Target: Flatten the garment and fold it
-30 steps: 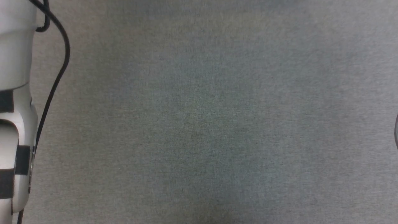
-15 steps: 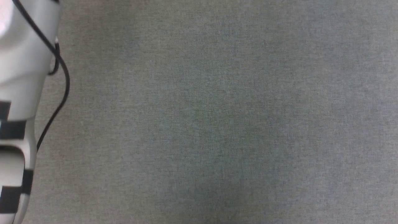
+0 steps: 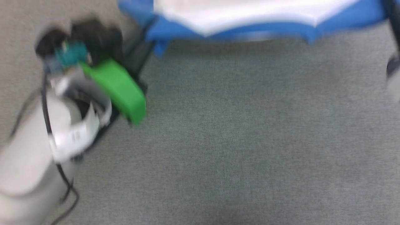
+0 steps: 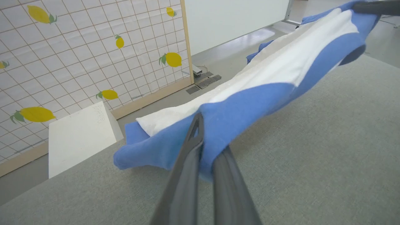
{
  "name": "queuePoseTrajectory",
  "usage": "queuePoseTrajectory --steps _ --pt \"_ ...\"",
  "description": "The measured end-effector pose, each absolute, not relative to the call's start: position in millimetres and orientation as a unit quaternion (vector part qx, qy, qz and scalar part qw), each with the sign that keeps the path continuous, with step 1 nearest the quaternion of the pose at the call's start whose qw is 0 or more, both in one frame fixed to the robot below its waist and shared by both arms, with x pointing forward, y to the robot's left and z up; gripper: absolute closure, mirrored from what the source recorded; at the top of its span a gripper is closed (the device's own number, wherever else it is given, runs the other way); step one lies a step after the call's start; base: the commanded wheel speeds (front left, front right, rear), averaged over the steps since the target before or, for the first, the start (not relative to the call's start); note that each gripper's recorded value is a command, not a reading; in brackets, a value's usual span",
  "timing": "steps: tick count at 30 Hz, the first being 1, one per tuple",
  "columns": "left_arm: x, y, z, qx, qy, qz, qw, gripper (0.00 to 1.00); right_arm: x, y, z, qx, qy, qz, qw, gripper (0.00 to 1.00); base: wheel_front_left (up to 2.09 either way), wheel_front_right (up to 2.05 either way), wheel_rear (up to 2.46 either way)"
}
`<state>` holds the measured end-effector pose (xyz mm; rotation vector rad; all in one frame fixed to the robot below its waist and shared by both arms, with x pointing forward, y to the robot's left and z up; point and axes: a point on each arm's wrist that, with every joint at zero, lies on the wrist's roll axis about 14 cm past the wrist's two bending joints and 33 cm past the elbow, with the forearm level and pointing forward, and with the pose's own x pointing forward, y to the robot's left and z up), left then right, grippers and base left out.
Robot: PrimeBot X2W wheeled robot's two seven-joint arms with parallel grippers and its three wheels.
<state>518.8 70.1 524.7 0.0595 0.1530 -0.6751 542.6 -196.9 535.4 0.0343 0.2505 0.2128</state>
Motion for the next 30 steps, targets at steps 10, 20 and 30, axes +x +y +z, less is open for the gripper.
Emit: queuePoseTrajectory --steps 10,20,30 --pt "426.8 77.8 491.5 0.004 0.157 -0.322 0.934 1.00 450.0 -205.1 507.7 0.075 0.197 0.068 0.975 1.00 0.00 0.00 0.00" --pt "356.4 80.9 475.4 -0.002 0.238 -0.327 0.914 1.00 371.6 -201.8 475.1 0.109 0.304 0.061 0.945 1.00 0.00 0.00 0.00" --pt "275.0 78.3 445.0 -0.026 0.352 -0.338 0.872 1.00 291.1 -202.5 450.1 0.112 0.423 0.066 0.897 1.00 0.00 0.00 0.00"
